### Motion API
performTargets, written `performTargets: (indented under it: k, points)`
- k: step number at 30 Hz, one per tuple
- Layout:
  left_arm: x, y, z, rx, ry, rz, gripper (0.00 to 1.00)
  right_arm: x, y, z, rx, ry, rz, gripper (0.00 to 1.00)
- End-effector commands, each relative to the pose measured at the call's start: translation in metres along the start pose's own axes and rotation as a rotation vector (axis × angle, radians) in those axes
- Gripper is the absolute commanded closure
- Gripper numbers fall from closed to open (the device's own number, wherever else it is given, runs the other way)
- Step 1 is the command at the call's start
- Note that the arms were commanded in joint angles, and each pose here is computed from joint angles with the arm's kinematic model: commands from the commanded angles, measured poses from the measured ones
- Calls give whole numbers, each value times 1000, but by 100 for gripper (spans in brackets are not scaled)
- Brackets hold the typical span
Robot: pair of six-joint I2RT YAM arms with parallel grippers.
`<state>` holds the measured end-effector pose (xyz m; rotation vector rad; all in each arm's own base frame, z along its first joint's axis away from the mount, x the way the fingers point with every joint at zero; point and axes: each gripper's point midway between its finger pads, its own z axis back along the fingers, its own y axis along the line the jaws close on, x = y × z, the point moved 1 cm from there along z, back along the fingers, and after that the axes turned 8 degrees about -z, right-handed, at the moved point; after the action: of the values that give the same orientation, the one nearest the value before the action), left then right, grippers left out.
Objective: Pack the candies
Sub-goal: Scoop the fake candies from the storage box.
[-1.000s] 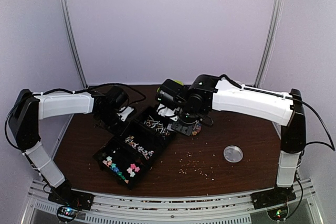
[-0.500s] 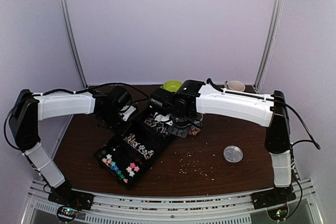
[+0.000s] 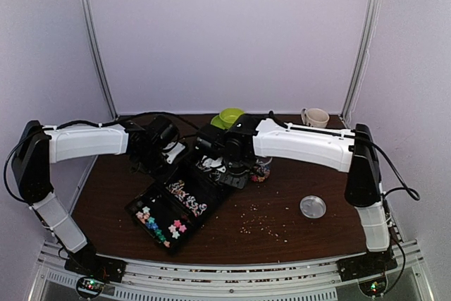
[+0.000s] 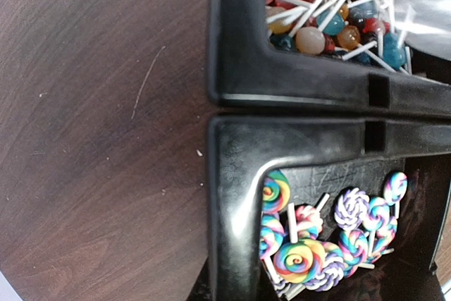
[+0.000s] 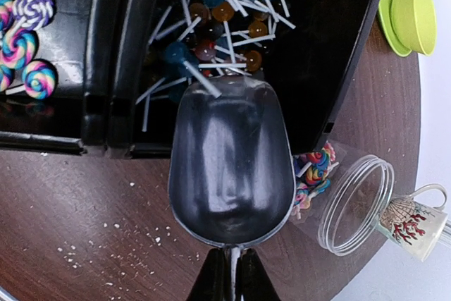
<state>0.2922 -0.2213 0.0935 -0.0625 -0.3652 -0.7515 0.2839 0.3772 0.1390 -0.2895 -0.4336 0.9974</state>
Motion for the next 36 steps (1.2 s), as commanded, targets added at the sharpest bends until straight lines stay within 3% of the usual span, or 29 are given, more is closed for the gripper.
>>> performTargets:
  k: [1,15,36]
  points:
    - [44,-2,37,-26,-199,4,100,6,16,-22,81,17,2,100]
    - [46,-6,42,-49,-218,3,100,43,38,-40,222,-185,-111,100]
    - [45,-8,42,-63,-218,5,100,73,59,-64,289,-488,-248,100]
